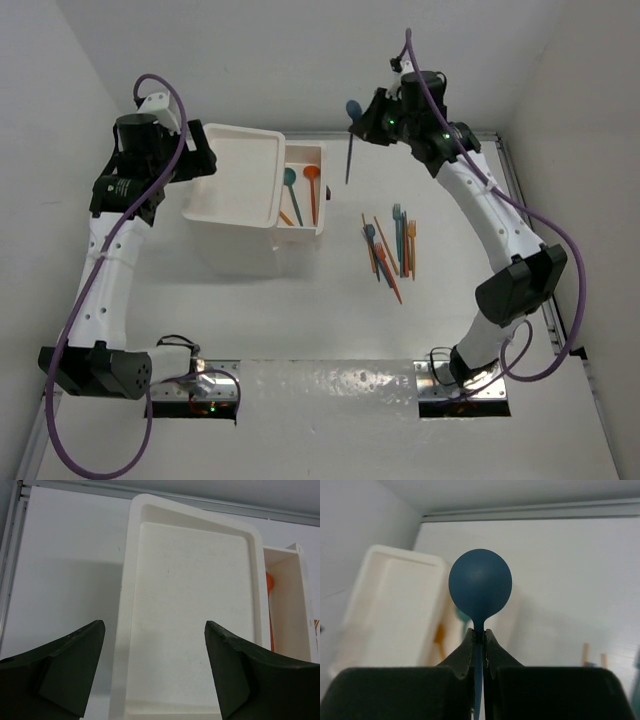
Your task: Sort the eating utensils into containers
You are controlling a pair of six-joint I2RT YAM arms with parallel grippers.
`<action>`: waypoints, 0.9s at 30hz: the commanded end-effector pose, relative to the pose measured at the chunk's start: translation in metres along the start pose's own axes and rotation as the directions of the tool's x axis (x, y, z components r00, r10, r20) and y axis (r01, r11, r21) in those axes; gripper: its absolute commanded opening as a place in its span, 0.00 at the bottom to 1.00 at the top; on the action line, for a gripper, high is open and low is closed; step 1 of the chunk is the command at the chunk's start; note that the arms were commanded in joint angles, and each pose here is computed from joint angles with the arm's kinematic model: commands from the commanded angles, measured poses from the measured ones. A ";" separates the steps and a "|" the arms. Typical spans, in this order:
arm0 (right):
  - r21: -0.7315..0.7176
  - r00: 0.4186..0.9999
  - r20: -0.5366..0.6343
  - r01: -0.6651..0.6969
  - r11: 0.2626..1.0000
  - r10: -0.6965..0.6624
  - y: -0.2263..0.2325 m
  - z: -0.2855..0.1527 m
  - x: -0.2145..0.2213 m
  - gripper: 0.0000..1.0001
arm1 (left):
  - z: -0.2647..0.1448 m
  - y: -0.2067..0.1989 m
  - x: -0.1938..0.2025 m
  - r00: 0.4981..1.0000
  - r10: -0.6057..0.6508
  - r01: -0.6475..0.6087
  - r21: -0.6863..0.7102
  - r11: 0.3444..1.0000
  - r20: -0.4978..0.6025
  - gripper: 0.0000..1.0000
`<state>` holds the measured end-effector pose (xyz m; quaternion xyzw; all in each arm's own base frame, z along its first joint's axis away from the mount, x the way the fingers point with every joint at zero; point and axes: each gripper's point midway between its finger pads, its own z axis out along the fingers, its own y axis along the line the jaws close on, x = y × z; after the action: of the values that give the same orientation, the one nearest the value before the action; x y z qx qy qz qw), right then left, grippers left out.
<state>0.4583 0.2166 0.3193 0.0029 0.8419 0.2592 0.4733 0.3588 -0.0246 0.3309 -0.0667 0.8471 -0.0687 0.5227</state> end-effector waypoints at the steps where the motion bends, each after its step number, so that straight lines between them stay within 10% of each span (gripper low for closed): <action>1: -0.158 0.982 -0.100 -0.177 0.971 0.163 0.063 0.015 0.022 0.00 | -0.001 -0.006 -0.024 0.998 0.021 -0.022 0.012 1.000 0.062 0.79; 9: -0.214 0.956 -0.169 -0.271 0.939 0.238 0.102 0.046 0.055 0.03 | 0.012 0.005 -0.019 0.998 0.058 -0.057 -0.043 0.997 0.021 0.78; 19: -0.169 0.974 -0.181 -0.167 0.971 0.136 0.088 0.039 0.074 0.50 | 0.038 0.018 -0.002 0.991 0.119 -0.124 -0.084 0.989 -0.054 0.71; 27: -0.201 0.990 -0.115 -0.102 0.974 0.080 0.025 0.003 0.063 0.39 | 0.055 0.012 -0.003 0.985 0.162 -0.165 -0.044 0.985 -0.061 0.50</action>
<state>0.4154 0.2915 0.2573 -0.0077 0.8634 0.3448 0.3682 0.3976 -0.0092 0.2858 -0.0358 0.8819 -0.0045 0.4700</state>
